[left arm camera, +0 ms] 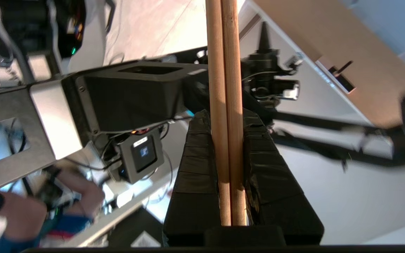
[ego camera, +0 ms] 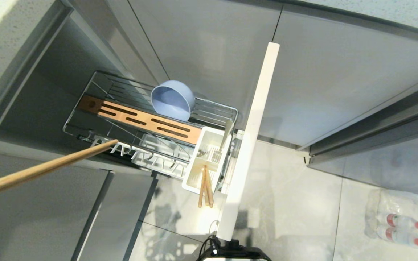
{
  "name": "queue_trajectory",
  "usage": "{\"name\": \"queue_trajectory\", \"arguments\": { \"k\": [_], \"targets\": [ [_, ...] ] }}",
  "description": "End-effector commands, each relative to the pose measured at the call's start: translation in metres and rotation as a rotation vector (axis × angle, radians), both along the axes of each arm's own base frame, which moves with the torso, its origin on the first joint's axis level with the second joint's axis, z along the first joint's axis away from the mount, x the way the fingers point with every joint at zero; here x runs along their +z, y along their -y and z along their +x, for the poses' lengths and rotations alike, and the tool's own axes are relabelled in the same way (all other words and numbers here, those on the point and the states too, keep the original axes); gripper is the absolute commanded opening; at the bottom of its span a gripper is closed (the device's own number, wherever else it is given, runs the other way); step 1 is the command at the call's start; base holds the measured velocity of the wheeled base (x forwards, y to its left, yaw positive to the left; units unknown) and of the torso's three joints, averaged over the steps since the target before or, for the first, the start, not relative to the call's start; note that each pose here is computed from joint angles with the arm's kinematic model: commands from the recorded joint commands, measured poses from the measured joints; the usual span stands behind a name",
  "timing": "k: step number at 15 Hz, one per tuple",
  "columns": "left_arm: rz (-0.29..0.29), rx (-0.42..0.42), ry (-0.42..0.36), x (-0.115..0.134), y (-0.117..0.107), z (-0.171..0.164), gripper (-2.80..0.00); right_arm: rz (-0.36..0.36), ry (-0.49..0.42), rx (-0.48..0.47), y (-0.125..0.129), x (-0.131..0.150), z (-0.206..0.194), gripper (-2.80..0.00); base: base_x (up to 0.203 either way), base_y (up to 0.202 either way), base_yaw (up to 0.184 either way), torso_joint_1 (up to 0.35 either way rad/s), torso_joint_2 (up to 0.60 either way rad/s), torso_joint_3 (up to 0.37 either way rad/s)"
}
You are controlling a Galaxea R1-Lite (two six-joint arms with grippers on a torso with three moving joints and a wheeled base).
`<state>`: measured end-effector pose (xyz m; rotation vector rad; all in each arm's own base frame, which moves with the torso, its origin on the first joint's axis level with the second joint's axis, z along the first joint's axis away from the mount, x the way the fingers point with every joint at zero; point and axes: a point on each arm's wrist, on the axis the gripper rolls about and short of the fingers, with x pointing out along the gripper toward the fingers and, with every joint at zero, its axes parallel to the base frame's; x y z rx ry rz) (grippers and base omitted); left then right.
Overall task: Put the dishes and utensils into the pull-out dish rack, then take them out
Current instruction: Pick up the chopsticks and place it in the cupboard
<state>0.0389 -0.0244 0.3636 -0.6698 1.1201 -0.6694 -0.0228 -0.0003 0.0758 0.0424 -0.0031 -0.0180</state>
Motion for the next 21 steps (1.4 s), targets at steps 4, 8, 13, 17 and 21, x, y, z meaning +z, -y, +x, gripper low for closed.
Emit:
{"name": "queue_trajectory", "arguments": {
  "k": [4, 8, 13, 17, 21],
  "targets": [
    [0.056, -0.010, -0.178, -0.015, 0.015, 0.063, -2.80, 0.001, -0.001, 0.001, 0.000, 0.000, 0.000, -2.80, 0.000, 0.000, 0.000, 0.000, 0.00, 0.000],
    [0.127, -0.075, -0.155, -0.012, 0.030, 0.077, -2.80, 0.001, -0.001, 0.000, 0.000, 0.000, 0.000, -2.80, 0.000, 0.000, 0.000, 0.000, 0.00, 0.000],
    [0.168, -0.142, -0.089, -0.005, 0.041, 0.071, -2.80, 0.001, -0.001, 0.001, 0.000, 0.000, 0.000, -2.80, 0.000, 0.000, 0.000, 0.000, 0.00, 0.000],
    [0.320, -0.255, -0.033, -0.009, 0.070, 0.071, -2.80, 0.001, -0.001, 0.001, 0.000, 0.000, 0.000, -2.80, 0.000, 0.000, 0.000, 0.000, 0.00, 0.000],
    [0.493, -0.257, -0.026, -0.026, 0.104, 0.095, -2.80, 0.001, -0.001, 0.000, 0.000, 0.000, 0.000, -2.80, 0.000, 0.000, 0.000, 0.000, 0.00, 0.000]
  ]
}}
